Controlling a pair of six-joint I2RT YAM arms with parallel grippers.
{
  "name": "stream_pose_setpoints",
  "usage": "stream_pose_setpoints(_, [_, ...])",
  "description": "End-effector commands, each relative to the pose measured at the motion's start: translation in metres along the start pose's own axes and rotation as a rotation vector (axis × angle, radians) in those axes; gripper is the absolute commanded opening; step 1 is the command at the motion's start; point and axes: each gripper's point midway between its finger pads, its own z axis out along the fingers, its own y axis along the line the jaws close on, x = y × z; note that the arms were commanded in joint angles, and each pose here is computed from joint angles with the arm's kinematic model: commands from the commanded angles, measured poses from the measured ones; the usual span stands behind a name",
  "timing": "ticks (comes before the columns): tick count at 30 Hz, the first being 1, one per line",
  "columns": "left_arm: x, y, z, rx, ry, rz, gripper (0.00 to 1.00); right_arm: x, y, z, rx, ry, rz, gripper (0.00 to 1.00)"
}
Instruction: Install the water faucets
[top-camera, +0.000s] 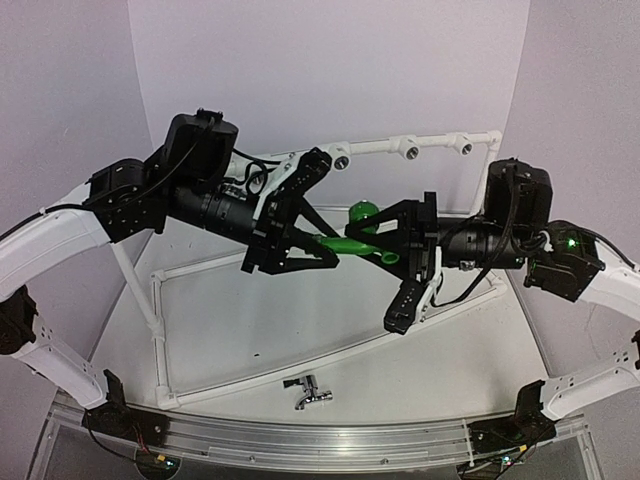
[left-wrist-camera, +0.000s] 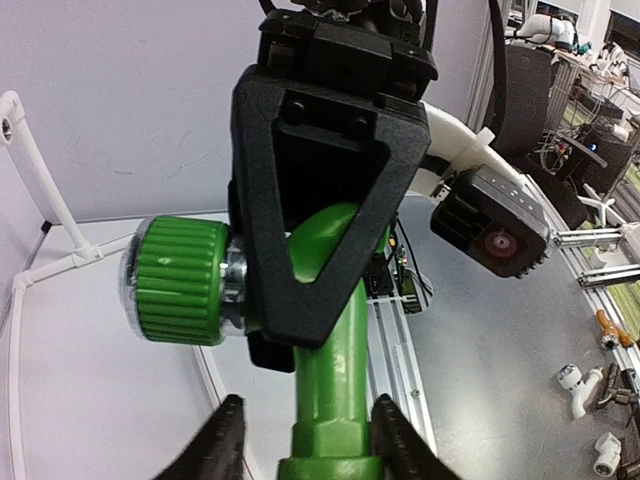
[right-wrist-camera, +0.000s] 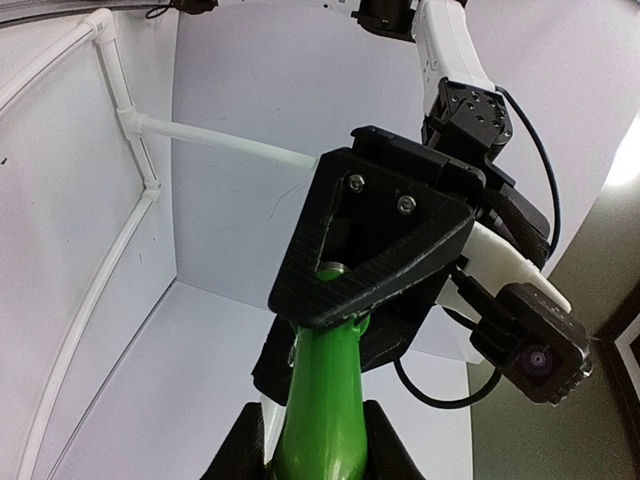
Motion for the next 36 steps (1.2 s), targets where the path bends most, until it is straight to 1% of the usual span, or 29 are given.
stream_pose_setpoints(1, [-0.022, 0.008, -0.019, -0.093, -0.069, 0.028, 0.54, 0.005, -0.017, -0.022, 0.063, 0.054, 0.049, 0.0])
stream_pose_setpoints(3, [-0.023, 0.013, -0.022, -0.133, -0.071, 0.03, 0.67, 0.014, -0.014, -0.028, 0.056, 0.118, 0.097, 0.0])
stream_pose_setpoints(6, [-0.023, 0.019, -0.028, -0.19, -0.075, 0.036, 0.76, 0.037, -0.005, -0.037, 0.036, 0.268, 0.189, 0.0])
stream_pose_setpoints(7, [-0.024, 0.02, -0.031, -0.204, -0.081, 0.034, 0.77, 0.045, -0.001, -0.041, 0.031, 0.319, 0.223, 0.0])
stream_pose_setpoints(9, [-0.025, 0.023, -0.034, -0.232, -0.09, 0.027, 0.82, 0.068, 0.013, -0.053, 0.013, 0.485, 0.304, 0.0])
stream_pose_setpoints(14, [-0.029, 0.034, -0.04, -0.302, -0.112, 0.012, 0.87, 0.109, 0.04, -0.089, 0.069, 0.828, 0.464, 0.0])
stream_pose_setpoints(16, [-0.031, 0.039, -0.042, -0.334, -0.117, 0.012, 0.88, 0.123, 0.046, -0.106, 0.115, 0.916, 0.482, 0.0])
stream_pose_setpoints(18, [-0.032, 0.045, -0.043, -0.369, -0.116, 0.005, 0.88, 0.139, 0.062, -0.122, 0.125, 1.016, 0.468, 0.0])
stream_pose_setpoints(20, [-0.032, 0.049, -0.044, -0.393, -0.119, 0.0, 0.9, 0.156, 0.069, -0.136, 0.154, 1.088, 0.473, 0.0])
stream_pose_setpoints(23, [-0.028, 0.058, -0.045, -0.442, -0.105, 0.002, 0.93, 0.188, 0.067, -0.156, 0.211, 1.142, 0.465, 0.0])
stream_pose_setpoints(27, [-0.019, 0.075, -0.049, -0.532, -0.014, 0.005, 0.96, 0.217, 0.071, -0.163, 0.218, 1.125, 0.38, 0.0])
stream_pose_setpoints(31, [-0.016, 0.08, -0.058, -0.541, 0.036, -0.01, 0.96, 0.233, 0.072, -0.152, 0.21, 1.076, 0.302, 0.0])
stream_pose_setpoints(36, [-0.011, 0.084, -0.063, -0.56, 0.041, -0.047, 0.96, 0.236, 0.069, -0.139, 0.212, 1.037, 0.194, 0.0])
